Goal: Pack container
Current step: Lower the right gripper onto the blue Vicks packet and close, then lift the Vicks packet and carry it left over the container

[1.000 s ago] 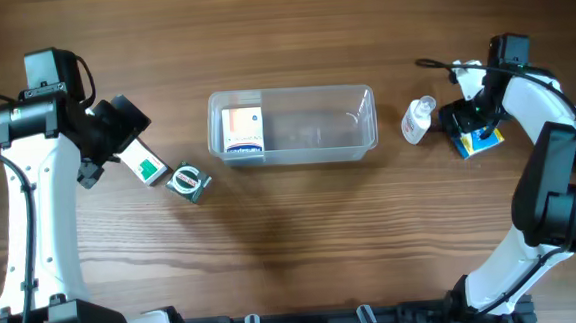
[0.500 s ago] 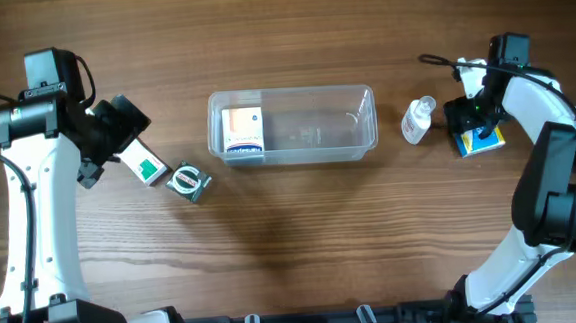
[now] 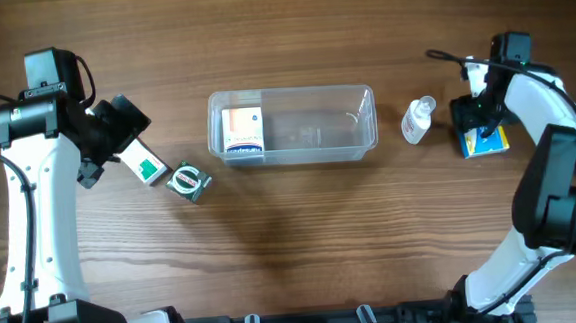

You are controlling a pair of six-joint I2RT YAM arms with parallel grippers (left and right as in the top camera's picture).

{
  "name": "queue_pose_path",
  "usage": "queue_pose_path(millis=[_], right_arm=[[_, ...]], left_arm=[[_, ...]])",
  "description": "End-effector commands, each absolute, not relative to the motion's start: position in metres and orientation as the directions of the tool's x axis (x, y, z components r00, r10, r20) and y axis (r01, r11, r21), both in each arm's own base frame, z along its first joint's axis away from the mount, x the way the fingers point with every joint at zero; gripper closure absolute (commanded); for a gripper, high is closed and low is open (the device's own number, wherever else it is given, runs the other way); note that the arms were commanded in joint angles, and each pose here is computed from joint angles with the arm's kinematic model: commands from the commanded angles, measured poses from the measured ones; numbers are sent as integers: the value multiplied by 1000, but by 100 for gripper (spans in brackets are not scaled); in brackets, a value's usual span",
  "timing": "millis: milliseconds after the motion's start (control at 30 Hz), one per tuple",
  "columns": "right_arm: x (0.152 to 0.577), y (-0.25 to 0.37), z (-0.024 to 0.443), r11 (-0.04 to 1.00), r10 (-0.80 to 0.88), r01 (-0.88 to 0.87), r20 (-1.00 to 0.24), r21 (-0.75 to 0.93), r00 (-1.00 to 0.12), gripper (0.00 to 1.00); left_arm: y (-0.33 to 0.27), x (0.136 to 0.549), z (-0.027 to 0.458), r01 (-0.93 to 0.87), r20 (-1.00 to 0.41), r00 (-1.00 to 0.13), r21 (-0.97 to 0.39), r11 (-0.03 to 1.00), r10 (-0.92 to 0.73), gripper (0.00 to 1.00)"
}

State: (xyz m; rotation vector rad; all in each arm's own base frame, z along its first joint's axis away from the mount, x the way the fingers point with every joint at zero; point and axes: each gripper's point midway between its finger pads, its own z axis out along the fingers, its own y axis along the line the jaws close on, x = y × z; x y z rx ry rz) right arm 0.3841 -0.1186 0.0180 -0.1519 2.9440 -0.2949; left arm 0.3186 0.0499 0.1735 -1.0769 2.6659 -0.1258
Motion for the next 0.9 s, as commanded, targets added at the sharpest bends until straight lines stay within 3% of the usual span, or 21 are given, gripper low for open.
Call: queue_pose_path(millis=[0,367,567,867], right_arm=[[398,-126,62,969,-74,-5,-274,-246,-959,21],[394,-125,105,966,-50,46,-357,-254,-933,23],[393,-125,127,963,-53,60,-404,-263,-913,32],[394,-119,173,957,-78,79,-510,-279,-857,31]], left_arm=[[50,319,171,-671,-201,-691,-180,719,-695,0],[50,319,171,-671,-201,-691,-180,719,-695,0],[50,319,171,-671,-201,-691,-180,719,-695,0],[50,319,171,-671,-201,-691,-180,719,-695,0]])
